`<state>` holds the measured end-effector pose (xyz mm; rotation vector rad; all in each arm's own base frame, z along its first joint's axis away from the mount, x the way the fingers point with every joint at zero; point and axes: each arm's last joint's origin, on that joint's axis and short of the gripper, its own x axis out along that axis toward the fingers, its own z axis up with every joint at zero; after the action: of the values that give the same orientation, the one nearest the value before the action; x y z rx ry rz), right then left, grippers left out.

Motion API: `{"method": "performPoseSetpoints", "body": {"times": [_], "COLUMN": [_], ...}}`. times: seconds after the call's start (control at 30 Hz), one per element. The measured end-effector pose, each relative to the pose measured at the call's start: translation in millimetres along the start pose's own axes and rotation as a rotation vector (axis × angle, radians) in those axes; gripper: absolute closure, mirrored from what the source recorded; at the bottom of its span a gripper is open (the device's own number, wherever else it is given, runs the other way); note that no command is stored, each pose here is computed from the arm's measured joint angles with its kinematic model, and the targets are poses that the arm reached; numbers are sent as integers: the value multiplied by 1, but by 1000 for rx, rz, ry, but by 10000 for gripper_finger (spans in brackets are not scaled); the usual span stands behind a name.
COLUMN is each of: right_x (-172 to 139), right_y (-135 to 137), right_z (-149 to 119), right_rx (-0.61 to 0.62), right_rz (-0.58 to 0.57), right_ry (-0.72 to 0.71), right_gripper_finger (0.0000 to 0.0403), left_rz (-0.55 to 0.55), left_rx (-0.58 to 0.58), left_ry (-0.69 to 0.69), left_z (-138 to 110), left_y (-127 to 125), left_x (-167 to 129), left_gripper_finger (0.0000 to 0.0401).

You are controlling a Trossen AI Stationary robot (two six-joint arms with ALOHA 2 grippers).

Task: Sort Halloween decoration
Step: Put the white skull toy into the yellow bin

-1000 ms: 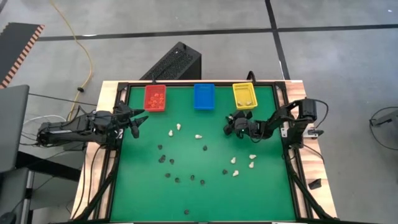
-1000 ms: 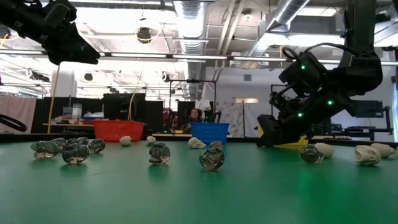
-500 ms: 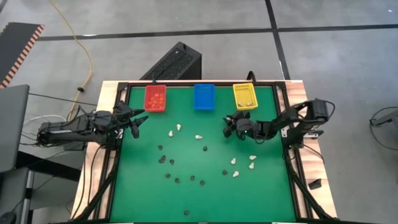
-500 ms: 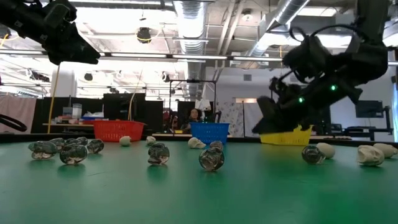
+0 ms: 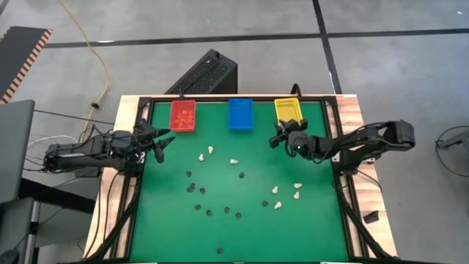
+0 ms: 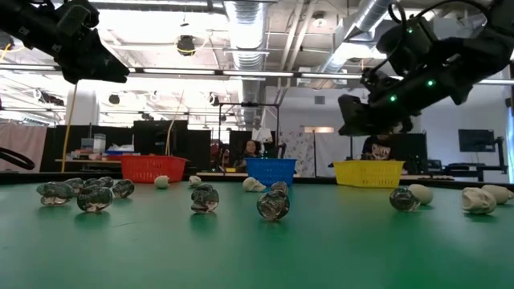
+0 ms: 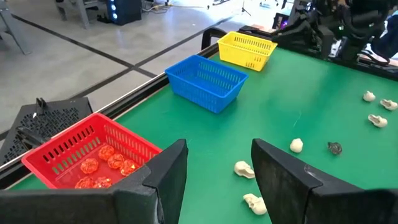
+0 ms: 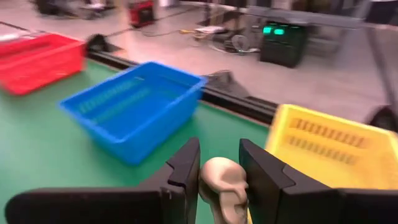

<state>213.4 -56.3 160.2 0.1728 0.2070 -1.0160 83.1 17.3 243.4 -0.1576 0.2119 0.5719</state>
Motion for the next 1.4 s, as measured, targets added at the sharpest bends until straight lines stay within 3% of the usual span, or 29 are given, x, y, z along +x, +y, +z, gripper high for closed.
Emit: {"method": "performPoseSetpoints", "body": {"times": [0.27, 0.4, 0.6, 0.77, 0.93, 1.1, 1.4], "right_x": [11, 19, 29, 26, 9, -17, -57], "right_y": [-28, -38, -48, -48, -36, -19, 21], "right_z": [6, 4, -1, 8, 30, 45, 28], "right_rx": [-3, 63, 119, 125, 121, 86, 51], "right_rz": [-158, -186, -163, -141, 29, 323, 738], "right_ry": [35, 76, 140, 93, -19, -77, 46], "right_gripper_finger": [281, 275, 146, 116, 118, 118, 118], "left_rz": [0, 0, 0, 1, 0, 0, 0], "left_rx": [0, 0, 0, -1, -1, -1, -1], "left_ry": [0, 0, 0, 0, 0, 0, 0], "left_z": [0, 0, 0, 0, 0, 0, 0], "left_y": [0, 0, 0, 0, 0, 0, 0], "left_x": [0, 0, 0, 0, 0, 0, 0], "left_gripper_finger": [232, 232, 232, 232, 232, 232, 232]}}
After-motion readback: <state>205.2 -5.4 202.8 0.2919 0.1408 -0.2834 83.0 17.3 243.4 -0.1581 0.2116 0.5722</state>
